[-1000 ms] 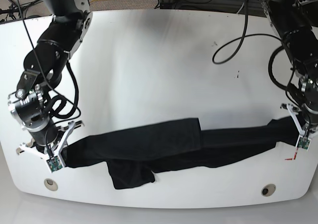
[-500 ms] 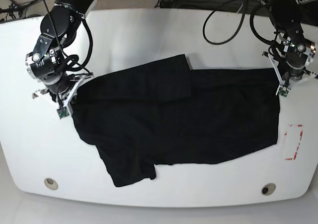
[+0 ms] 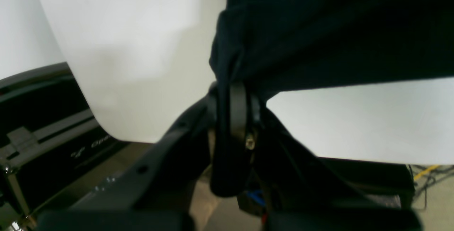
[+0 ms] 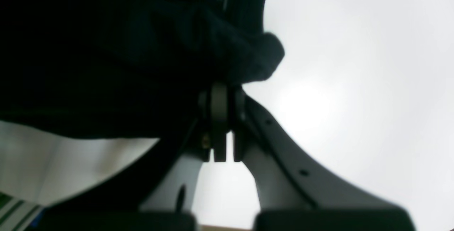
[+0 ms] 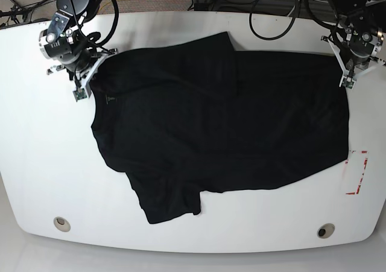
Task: Fold the T-shirt properly
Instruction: 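Lay the shirt flat by dragging both grippers away, then release, then grasp the shirt's hem edge with both grippers and lift it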
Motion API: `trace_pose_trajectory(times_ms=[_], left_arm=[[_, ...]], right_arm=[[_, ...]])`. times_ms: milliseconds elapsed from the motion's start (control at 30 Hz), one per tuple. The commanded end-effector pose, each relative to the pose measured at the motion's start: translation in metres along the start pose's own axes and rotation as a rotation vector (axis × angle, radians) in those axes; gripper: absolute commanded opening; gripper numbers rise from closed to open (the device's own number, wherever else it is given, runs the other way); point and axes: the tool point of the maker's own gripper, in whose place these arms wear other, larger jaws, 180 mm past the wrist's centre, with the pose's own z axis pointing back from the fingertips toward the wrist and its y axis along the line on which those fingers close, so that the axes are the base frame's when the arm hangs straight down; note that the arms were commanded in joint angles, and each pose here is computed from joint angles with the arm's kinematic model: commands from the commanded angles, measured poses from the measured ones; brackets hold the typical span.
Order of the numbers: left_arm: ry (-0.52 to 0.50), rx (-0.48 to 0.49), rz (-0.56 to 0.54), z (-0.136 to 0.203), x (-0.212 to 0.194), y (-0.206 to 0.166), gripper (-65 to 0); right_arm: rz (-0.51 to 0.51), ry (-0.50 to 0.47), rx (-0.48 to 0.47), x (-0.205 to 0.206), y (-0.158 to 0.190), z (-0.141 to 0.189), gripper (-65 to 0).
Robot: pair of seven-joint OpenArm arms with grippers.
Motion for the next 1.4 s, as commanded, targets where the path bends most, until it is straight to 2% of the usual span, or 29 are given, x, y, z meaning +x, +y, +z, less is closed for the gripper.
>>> trace_pose_trajectory(times_ms=[0, 200, 567, 667, 700, 833, 933, 1100, 1267, 1367], left_arm=[[-0.031, 0.031, -0.013, 0.003, 0.0, 0.009, -65.0], [-0.043, 0.002, -0.027, 0.0, -0.008, -0.002, -65.0], [-0.021, -0.009, -0.042, 0.0, -0.016, -0.006, -64.6], [-0.014, -0.014, -0.047, 0.0, -0.019, -0.008, -55.0], [-0.014, -0.022, -0.061, 0.001, -0.02, -0.009, -47.9], [-0.015, -0.019, -0.062, 0.001, -0.019, -0.008, -28.5], [-0.019, -0.018, -0.062, 0.002, -0.019, -0.008, -19.9], [-0.024, -0.01, -0.069, 0.003, -0.017, -0.004, -18.5], [-0.049, 0.016, -0.094, 0.008, -0.01, 0.01, -18.5], [-0.08, 0.028, -0.055, 0.01, -0.004, 0.02, -18.5]], right_arm=[[-0.023, -0.048, 0.029, 0.002, 0.001, 0.007, -65.0], [-0.049, -0.043, 0.114, -0.016, 0.019, 0.01, -65.0], [-0.084, 0.044, 0.162, -0.052, 0.033, 0.006, -64.2], [-0.083, 0.056, 0.159, -0.057, 0.032, 0.006, -59.1], [-0.082, 0.058, 0.159, -0.057, 0.031, 0.007, -54.7], [-0.098, 0.061, 0.134, -0.061, 0.022, 0.009, -42.0], [-0.141, 0.051, 0.091, -0.063, 0.006, 0.014, -35.0], [-0.17, 0.006, 0.043, -0.051, -0.012, 0.017, -29.8], [-0.176, -0.041, 0.03, -0.033, -0.019, 0.015, -29.6], [-0.172, -0.089, 0.026, -0.013, -0.023, 0.014, -29.6]])
